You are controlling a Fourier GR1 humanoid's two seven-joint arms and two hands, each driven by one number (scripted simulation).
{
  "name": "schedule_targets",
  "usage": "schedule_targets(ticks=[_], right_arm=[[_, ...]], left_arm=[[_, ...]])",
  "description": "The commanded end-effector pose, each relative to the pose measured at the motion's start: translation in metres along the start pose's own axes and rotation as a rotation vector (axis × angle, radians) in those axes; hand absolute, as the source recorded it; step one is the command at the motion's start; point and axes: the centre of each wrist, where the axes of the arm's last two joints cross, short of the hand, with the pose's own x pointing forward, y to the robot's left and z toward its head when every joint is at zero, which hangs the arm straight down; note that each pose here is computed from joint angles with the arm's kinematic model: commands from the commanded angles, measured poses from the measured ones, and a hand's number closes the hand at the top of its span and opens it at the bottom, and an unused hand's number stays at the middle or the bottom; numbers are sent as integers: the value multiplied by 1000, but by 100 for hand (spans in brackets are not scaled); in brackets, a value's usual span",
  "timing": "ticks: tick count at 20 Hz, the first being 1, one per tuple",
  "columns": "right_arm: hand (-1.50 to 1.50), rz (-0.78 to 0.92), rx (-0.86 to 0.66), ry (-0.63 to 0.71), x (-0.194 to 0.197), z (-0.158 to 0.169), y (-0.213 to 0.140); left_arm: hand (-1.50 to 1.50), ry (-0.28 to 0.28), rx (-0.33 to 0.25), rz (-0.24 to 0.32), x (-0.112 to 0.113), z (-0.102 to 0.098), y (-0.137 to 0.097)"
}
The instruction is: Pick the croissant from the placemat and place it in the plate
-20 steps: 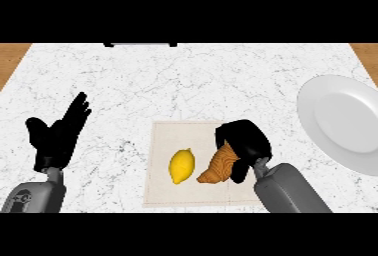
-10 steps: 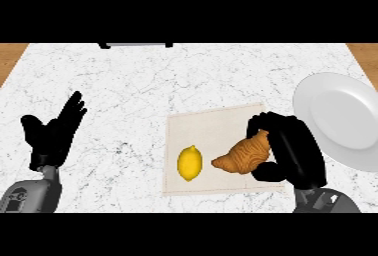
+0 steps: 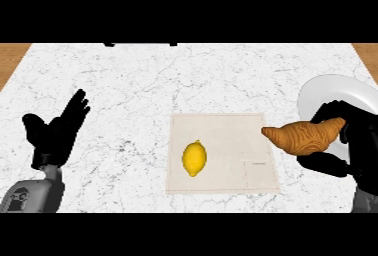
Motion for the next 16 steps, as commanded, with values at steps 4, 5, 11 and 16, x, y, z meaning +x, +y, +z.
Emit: schedule_targets(ticks=[4,5,11,16], right_arm=[[150,-61,-76,126,-70,-36,-39],[150,-28,-72,141,-74,-38,-10],[150,3,-55,169,-144,-56,-52],[150,100,89,237,-195,-57,-39]], left_arm=[[0,6,-13,4,-18,1,-8],[0,-16,7,-6,-5,-15,-5],[0,-3,1,-2,-14,-10,-15],[0,-14,-25,-8,3,-6,10]])
